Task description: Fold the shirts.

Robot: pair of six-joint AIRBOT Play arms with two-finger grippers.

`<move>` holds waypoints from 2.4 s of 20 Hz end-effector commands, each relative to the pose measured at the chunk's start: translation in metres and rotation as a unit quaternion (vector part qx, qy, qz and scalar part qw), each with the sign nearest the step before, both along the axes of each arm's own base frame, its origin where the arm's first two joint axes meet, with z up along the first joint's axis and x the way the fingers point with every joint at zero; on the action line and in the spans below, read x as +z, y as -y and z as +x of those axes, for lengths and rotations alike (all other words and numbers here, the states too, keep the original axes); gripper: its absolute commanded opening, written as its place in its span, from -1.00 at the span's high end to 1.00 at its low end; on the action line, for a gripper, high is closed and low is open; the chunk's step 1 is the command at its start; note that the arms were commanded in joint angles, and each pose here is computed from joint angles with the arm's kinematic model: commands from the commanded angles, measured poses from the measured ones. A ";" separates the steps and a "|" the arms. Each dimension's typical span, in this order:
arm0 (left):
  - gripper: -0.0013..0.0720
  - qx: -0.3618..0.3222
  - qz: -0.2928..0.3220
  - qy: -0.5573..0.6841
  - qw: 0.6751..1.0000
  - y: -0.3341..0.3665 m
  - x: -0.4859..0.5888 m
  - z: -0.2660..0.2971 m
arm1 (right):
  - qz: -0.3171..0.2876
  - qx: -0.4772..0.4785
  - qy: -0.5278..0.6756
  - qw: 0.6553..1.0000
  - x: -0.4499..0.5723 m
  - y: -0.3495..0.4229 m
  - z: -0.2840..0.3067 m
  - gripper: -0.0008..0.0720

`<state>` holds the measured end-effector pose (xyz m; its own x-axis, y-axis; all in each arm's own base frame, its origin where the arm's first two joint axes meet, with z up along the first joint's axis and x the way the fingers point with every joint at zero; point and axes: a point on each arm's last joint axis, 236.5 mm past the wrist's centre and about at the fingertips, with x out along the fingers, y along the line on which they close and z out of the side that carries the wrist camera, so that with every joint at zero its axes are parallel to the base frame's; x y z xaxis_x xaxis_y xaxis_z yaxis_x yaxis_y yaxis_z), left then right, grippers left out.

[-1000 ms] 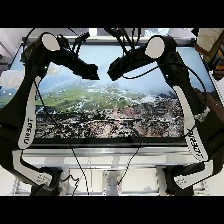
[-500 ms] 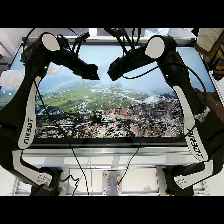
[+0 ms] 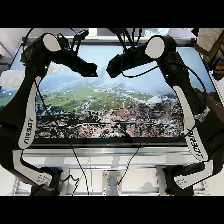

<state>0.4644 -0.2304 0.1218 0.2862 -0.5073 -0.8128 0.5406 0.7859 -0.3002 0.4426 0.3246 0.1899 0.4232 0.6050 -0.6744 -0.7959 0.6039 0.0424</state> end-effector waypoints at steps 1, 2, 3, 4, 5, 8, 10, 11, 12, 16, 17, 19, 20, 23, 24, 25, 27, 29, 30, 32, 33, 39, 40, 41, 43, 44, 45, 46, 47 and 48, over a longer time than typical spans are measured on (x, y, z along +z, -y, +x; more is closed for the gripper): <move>0.91 0.029 0.132 0.057 0.989 -0.058 -0.016 0.029 | -0.018 -0.015 0.019 1.000 -0.002 0.008 0.010 0.90; 0.91 0.035 0.150 0.065 0.986 -0.068 -0.017 0.034 | -0.026 -0.017 0.022 0.999 -0.003 0.012 0.012 0.90; 0.89 0.042 0.148 0.076 0.985 -0.071 -0.014 0.040 | -0.030 -0.019 0.023 0.999 -0.005 0.013 0.014 0.90; 0.43 0.048 0.144 0.090 0.984 -0.072 -0.011 0.048 | -0.031 -0.021 0.019 0.999 -0.007 0.013 0.014 0.75; -0.06 0.057 0.139 0.104 0.983 -0.071 -0.010 0.056 | -0.032 -0.027 0.011 0.999 -0.013 0.014 0.015 0.29; -0.17 0.070 0.169 0.132 0.974 -0.084 -0.019 0.079 | -0.071 -0.036 -0.008 0.997 -0.047 0.026 0.017 -0.27; -0.16 0.086 0.219 0.145 0.961 -0.107 -0.033 0.095 | -0.096 -0.045 -0.025 0.994 -0.074 0.035 0.017 -0.27; -0.16 0.106 0.234 0.143 0.956 -0.121 -0.042 0.102 | -0.102 -0.054 -0.035 0.993 -0.086 0.039 0.017 -0.27; -0.16 0.124 0.243 0.137 0.952 -0.135 -0.050 0.108 | -0.105 -0.056 -0.043 0.992 -0.096 0.040 0.016 -0.27; -0.16 0.239 0.258 0.126 0.928 -0.235 -0.050 0.125 | -0.104 -0.062 -0.047 0.992 -0.119 0.039 0.018 -0.27; -0.16 0.280 0.248 0.122 0.919 -0.266 -0.045 0.126 | -0.101 -0.065 -0.044 0.992 -0.120 0.038 0.020 -0.28; -0.17 0.329 0.241 0.111 0.906 -0.318 -0.041 0.121 | -0.082 -0.080 -0.042 0.992 -0.116 0.035 0.025 -0.65; -0.17 0.346 0.241 0.104 0.901 -0.340 -0.042 0.117 | -0.070 -0.085 -0.042 0.993 -0.113 0.032 0.027 -0.73; -0.41 0.378 0.249 0.095 0.887 -0.389 -0.045 0.108 | -0.032 -0.093 -0.045 0.994 -0.106 0.020 0.029 -0.73; -0.43 0.377 0.257 0.091 0.885 -0.401 -0.050 0.105 | -0.025 -0.097 -0.047 0.994 -0.104 0.018 0.029 -0.73; -0.51 0.378 0.264 0.087 0.883 -0.414 -0.056 0.103 | -0.021 -0.098 -0.051 0.994 -0.104 0.017 0.028 -0.73; -0.54 0.389 0.266 0.077 0.878 -0.434 -0.072 0.102 | -0.019 -0.100 -0.053 0.993 -0.104 0.017 0.028 -0.73; -0.54 0.398 0.268 0.070 0.875 -0.450 -0.090 0.104 | -0.016 -0.105 -0.057 0.993 -0.104 0.017 0.028 -0.73; -0.54 0.400 0.268 0.067 0.874 -0.456 -0.100 0.105 | -0.014 -0.108 -0.060 0.992 -0.104 0.017 0.028 -0.73; -0.54 0.399 0.275 0.057 0.873 -0.464 -0.120 0.106 | -0.009 -0.117 -0.066 0.991 -0.104 0.017 0.028 -0.73; -0.54 0.397 0.283 0.054 0.871 -0.468 -0.128 0.106 | -0.005 -0.123 -0.070 0.990 -0.104 0.017 0.028 -0.73; -0.54 0.385 0.349 0.083 0.850 -0.510 -0.146 0.113 | 0.008 -0.147 -0.094 0.985 -0.106 0.017 0.026 -0.73; -0.54 0.389 0.349 0.079 0.849 -0.518 -0.152 0.110 | 0.009 -0.150 -0.098 0.984 -0.106 0.017 0.026 -0.73; -0.54 0.393 0.350 0.076 0.847 -0.525 -0.158 0.107 | 0.010 -0.152 -0.100 0.983 -0.106 0.017 0.025 -0.72; -0.54 0.403 0.346 0.071 0.844 -0.539 -0.172 0.104 | 0.012 -0.157 -0.106 0.982 -0.107 0.018 0.025 -0.72; -0.54 0.408 0.341 0.069 0.844 -0.544 -0.179 0.103 | 0.012 -0.157 -0.106 0.982 -0.107 0.018 0.024 -0.72; -0.54 0.412 0.335 0.067 0.845 -0.548 -0.187 0.102 | 0.011 -0.157 -0.106 0.982 -0.107 0.018 0.024 -0.72; -0.54 0.413 0.332 0.063 0.846 -0.549 -0.196 0.101 | 0.012 -0.157 -0.106 0.982 -0.107 0.018 0.025 -0.72; -0.54 0.413 0.327 0.059 0.848 -0.548 -0.206 0.102 | 0.012 -0.157 -0.107 0.982 -0.107 0.018 0.025 -0.72; -0.54 0.411 0.326 0.054 0.850 -0.547 -0.216 0.102 | 0.012 -0.158 -0.107 0.982 -0.107 0.018 0.024 -0.72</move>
